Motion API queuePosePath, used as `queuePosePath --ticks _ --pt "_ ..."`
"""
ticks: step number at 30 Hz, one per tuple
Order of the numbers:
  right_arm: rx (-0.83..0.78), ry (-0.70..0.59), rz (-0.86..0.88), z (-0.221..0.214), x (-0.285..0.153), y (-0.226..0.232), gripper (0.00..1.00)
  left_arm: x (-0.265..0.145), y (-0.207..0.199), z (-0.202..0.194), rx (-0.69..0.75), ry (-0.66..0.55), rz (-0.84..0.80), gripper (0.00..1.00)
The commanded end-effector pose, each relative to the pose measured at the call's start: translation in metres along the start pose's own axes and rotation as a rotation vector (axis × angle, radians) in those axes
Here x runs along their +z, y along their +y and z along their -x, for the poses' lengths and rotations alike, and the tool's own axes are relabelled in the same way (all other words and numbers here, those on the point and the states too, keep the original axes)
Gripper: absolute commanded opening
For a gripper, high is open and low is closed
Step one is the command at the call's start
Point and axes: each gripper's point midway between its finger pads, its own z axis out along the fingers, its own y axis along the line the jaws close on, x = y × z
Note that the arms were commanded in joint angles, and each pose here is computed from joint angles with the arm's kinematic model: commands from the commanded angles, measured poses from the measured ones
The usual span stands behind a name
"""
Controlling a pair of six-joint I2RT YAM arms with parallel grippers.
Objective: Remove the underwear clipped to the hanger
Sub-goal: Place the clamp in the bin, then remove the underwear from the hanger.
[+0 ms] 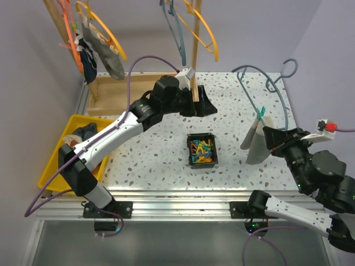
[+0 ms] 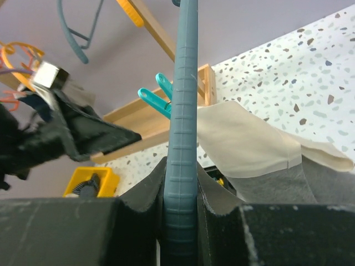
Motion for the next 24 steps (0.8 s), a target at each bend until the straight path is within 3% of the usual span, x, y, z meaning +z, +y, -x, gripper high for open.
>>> queuePosePath --ticks 1,6,12,24 --pt "-0.025 0.041 -0.044 -0.03 0.013 -0.001 0.0 0.004 -0.038 0.007 -0.086 0.022 -0.138 1.0" --pt "-0.046 0.091 -0.09 -0.085 0.029 -0.013 0.0 0.012 -0.052 0.007 -0.155 0.018 -0.164 1.0" --pt "-0.101 0.161 -0.076 -0.128 0.042 -0.009 0.0 0.034 -0.05 -0.015 -0.182 0.121 -0.101 1.0" --pt "-0.214 0.184 -0.053 -0.138 0.052 0.002 0.0 0.059 -0.049 -0.042 -0.237 0.224 -0.071 1.0"
